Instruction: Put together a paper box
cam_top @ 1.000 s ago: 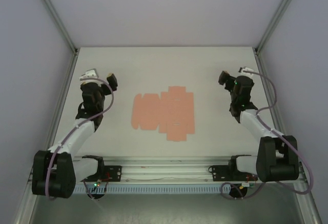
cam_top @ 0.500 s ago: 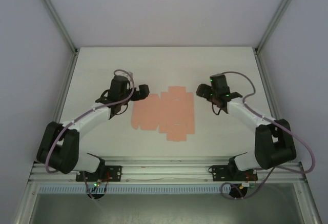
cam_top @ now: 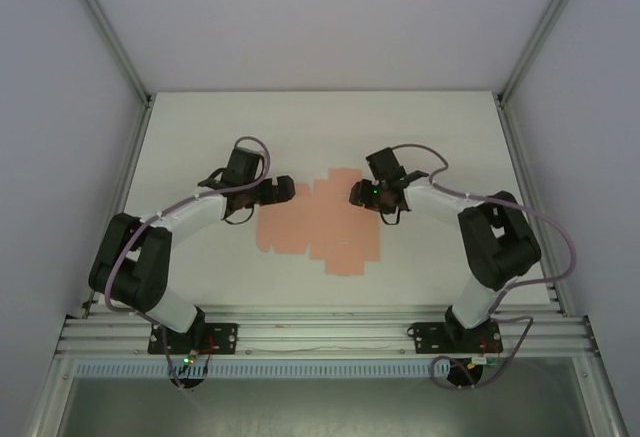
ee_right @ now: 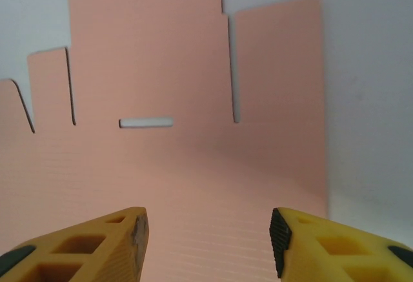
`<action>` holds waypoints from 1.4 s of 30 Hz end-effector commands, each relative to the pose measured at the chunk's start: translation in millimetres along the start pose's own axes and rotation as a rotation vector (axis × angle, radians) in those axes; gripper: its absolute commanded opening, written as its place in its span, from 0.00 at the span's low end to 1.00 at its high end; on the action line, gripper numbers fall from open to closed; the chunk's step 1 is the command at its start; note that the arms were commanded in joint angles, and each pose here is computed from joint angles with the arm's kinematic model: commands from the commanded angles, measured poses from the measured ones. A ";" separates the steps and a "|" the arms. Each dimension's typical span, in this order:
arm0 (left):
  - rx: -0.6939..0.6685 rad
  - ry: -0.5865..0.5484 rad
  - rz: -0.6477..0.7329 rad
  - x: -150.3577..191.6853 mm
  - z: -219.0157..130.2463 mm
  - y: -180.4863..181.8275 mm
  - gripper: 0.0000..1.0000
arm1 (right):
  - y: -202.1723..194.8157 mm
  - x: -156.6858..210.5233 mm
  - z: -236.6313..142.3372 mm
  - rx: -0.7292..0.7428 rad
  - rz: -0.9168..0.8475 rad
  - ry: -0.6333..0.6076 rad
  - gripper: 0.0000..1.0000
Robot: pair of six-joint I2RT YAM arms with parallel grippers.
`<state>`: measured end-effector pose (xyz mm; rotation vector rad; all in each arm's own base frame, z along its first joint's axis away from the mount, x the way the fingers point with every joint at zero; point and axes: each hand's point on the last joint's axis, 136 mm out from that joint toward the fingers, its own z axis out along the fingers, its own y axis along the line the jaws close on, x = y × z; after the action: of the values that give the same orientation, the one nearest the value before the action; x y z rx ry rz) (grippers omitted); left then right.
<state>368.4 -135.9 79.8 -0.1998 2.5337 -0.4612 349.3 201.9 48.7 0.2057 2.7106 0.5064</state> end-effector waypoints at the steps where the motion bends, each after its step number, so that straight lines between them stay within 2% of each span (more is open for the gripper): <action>1: -0.082 0.034 -0.028 10.1 -3.5 19.8 1.00 | -17.9 11.9 19.4 0.079 0.030 0.059 0.51; 4: -0.029 0.081 -0.054 19.4 5.2 14.1 1.00 | -35.1 25.0 33.7 0.142 0.056 0.100 0.45; 9: -0.023 0.172 -0.090 39.4 19.4 19.1 1.00 | -62.1 44.5 41.9 0.211 0.109 0.119 0.44; 17: -0.027 0.237 -0.107 58.7 14.4 23.7 1.00 | -89.9 70.5 49.4 0.276 0.173 0.170 0.41; 20: 0.038 0.219 -0.115 60.1 13.6 15.4 1.00 | -97.1 76.9 53.8 0.270 0.209 0.191 0.40; 25: 0.258 0.174 -0.140 52.2 12.9 -18.4 0.95 | -98.9 85.0 60.5 0.245 0.204 0.217 0.40; 33: 0.456 -0.053 -0.109 15.8 -43.3 -48.8 0.89 | -99.3 84.3 62.8 0.222 0.151 0.223 0.39; 38: 0.529 -0.158 -0.052 3.3 -68.5 -60.6 0.72 | -91.7 76.8 63.7 0.183 0.119 0.202 0.39; 42: 0.523 -0.142 -0.032 1.7 -65.2 -63.5 0.63 | -85.3 71.5 62.7 0.155 0.081 0.189 0.39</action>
<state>335.6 -160.3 142.2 -0.1669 2.2202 -0.9783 379.3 188.6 15.9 0.3095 2.5948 0.5599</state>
